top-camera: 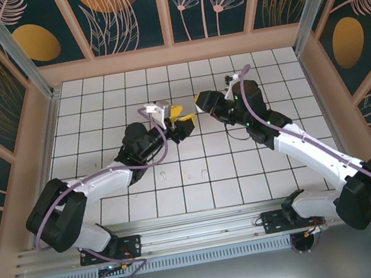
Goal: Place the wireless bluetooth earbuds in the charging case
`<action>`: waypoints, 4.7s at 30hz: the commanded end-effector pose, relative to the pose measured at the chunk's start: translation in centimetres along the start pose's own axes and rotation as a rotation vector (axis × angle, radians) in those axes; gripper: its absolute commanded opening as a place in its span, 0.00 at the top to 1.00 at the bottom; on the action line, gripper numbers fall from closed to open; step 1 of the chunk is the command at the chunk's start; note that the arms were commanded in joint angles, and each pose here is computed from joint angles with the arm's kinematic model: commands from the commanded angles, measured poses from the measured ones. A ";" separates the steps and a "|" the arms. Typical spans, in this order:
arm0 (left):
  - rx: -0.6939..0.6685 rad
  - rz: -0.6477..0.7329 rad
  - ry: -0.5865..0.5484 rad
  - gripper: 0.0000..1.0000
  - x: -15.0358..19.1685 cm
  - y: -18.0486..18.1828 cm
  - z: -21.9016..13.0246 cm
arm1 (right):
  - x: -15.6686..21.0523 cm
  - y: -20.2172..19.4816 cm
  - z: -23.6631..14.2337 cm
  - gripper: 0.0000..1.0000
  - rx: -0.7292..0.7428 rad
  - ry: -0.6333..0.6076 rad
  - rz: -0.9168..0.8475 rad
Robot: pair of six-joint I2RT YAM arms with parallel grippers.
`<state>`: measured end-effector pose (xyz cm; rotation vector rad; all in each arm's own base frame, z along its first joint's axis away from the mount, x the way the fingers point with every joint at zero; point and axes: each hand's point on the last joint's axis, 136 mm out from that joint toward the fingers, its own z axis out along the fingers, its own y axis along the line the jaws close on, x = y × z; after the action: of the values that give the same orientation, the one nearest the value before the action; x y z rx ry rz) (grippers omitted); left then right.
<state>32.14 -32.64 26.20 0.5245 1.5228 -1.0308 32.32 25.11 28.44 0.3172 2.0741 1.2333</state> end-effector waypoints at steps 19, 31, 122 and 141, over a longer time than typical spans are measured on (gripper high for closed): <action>0.124 0.002 -0.051 0.46 -0.8 -2.7 2.1 | -0.3 1.5 -0.7 0.50 -0.100 0.006 0.074; 0.148 -0.024 -0.041 0.60 -1.4 -3.3 4.0 | 0.0 1.0 -1.2 0.50 -0.101 -0.002 0.094; 0.482 -0.134 0.138 0.36 -9.5 -8.5 -3.0 | 2.1 10.2 -8.8 0.84 -0.593 0.100 -0.615; 0.540 -0.170 0.146 0.62 -9.5 -9.0 -2.5 | 2.6 10.0 -8.1 0.84 -0.586 0.136 -0.614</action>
<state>26.19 -33.01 36.02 0.8420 1.4987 -1.5682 24.22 25.83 37.22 -0.5861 1.6721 1.3947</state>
